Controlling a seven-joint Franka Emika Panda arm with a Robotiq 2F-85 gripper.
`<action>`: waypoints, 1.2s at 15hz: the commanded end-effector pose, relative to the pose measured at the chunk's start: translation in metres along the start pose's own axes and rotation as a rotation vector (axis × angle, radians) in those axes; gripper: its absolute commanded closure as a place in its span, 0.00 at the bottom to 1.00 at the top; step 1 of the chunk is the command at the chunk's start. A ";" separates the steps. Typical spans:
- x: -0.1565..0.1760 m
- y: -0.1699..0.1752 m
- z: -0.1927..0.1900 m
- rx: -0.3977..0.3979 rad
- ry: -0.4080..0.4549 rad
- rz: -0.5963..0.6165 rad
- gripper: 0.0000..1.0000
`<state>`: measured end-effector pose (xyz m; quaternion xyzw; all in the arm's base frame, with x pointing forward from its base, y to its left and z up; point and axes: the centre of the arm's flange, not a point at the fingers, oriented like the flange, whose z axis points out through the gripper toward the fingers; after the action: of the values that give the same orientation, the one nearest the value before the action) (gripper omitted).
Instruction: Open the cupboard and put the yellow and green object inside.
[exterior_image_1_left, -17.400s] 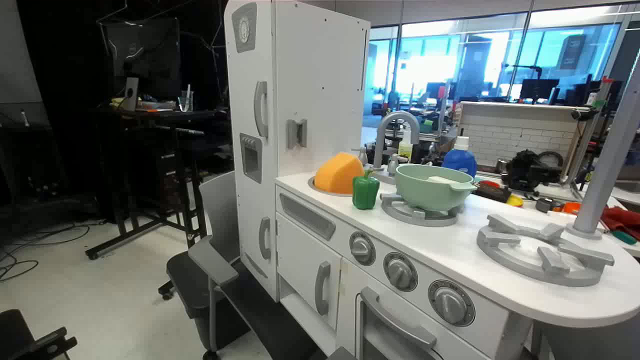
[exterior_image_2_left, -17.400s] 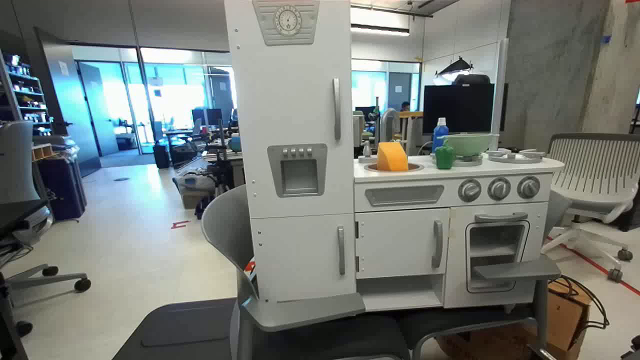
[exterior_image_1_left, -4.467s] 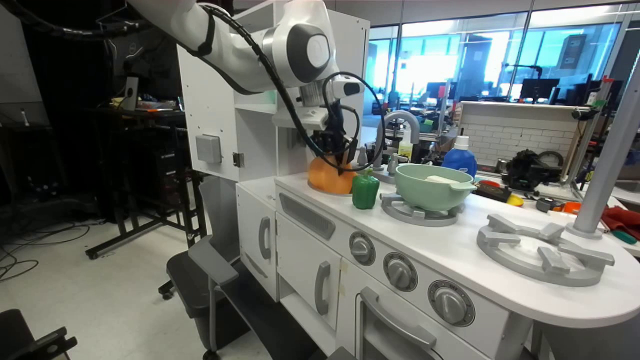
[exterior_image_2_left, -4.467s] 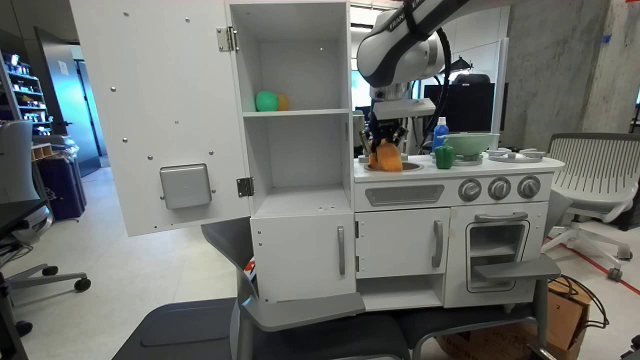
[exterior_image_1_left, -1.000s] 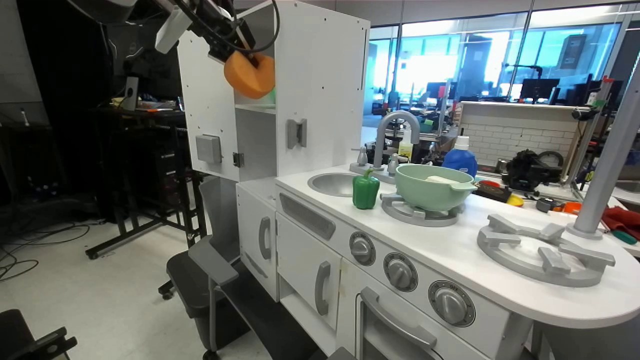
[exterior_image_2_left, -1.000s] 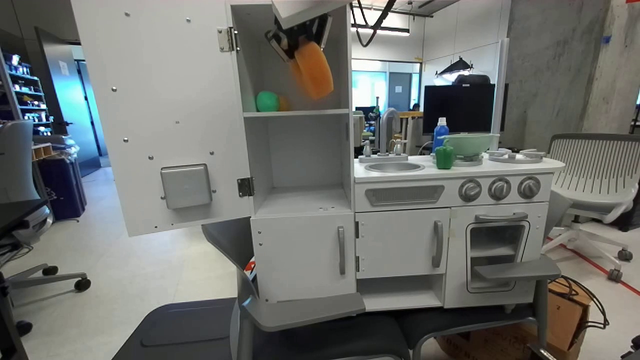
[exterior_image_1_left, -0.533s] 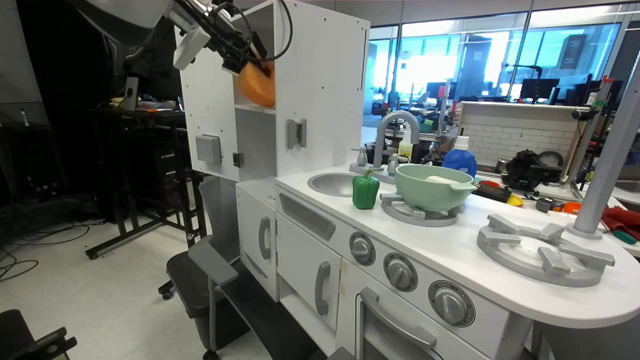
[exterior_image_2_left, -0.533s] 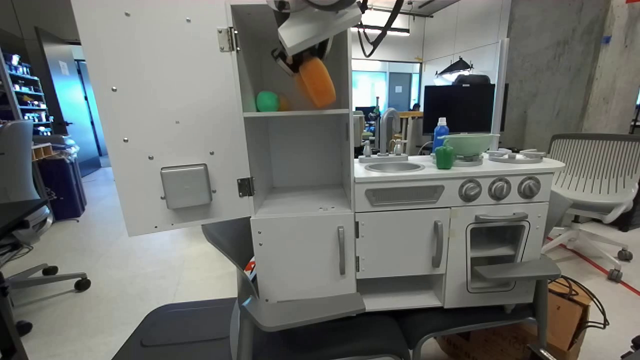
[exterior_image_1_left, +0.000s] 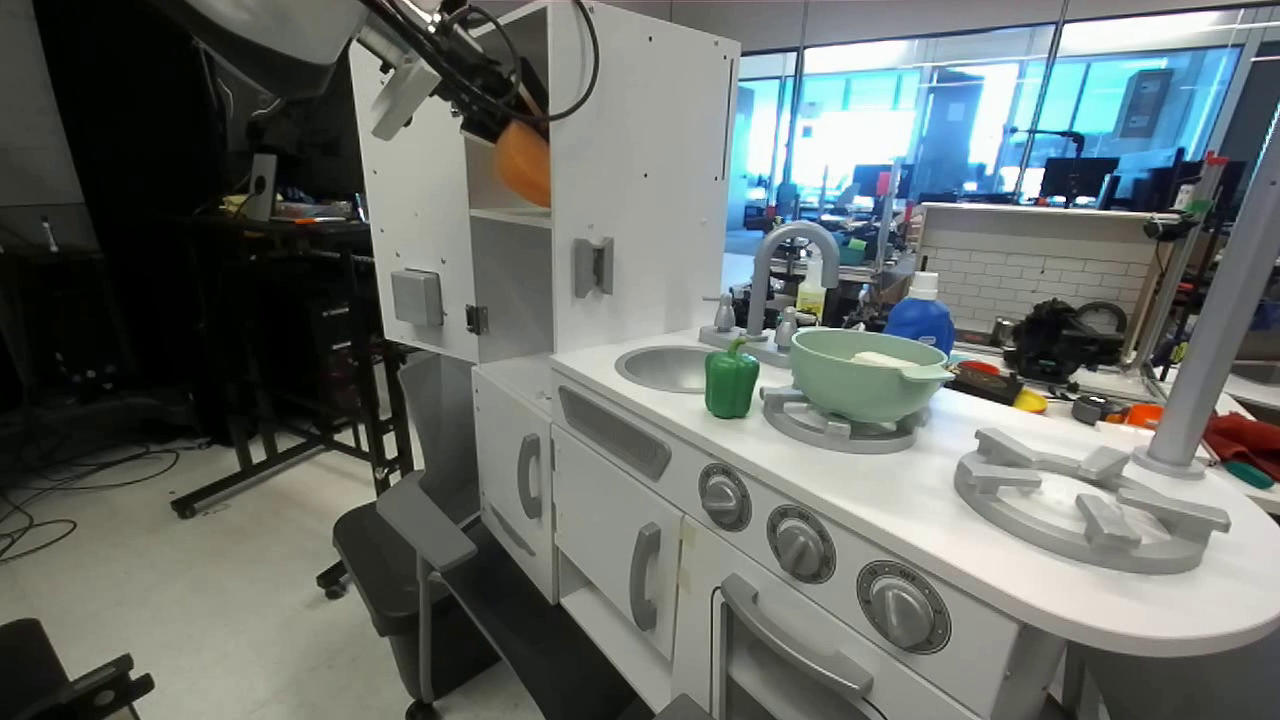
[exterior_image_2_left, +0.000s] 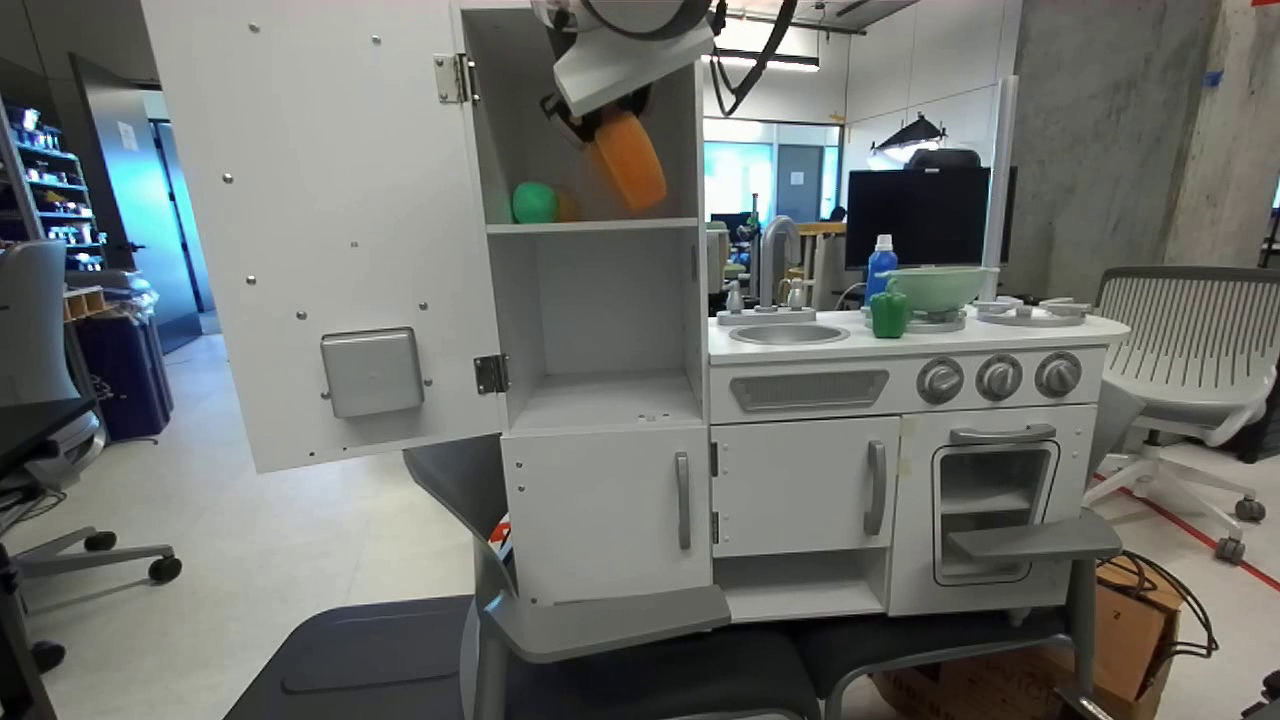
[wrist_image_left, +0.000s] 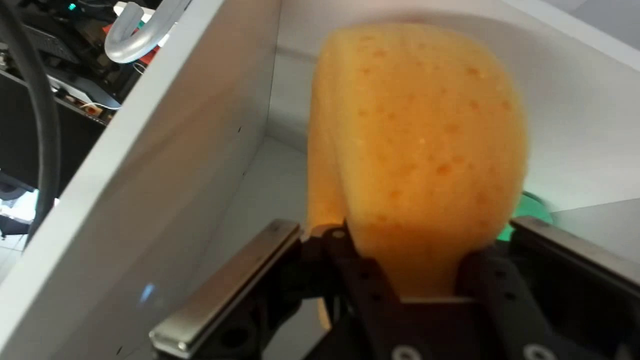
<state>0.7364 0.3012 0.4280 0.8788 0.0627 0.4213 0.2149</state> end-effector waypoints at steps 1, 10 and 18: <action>0.016 -0.007 0.007 -0.013 0.040 0.012 0.46; 0.025 -0.004 0.021 -0.042 0.056 0.024 0.00; 0.014 -0.030 -0.017 0.023 0.001 -0.046 0.00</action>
<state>0.7505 0.3157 0.4272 0.8672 0.0631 0.4438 0.2168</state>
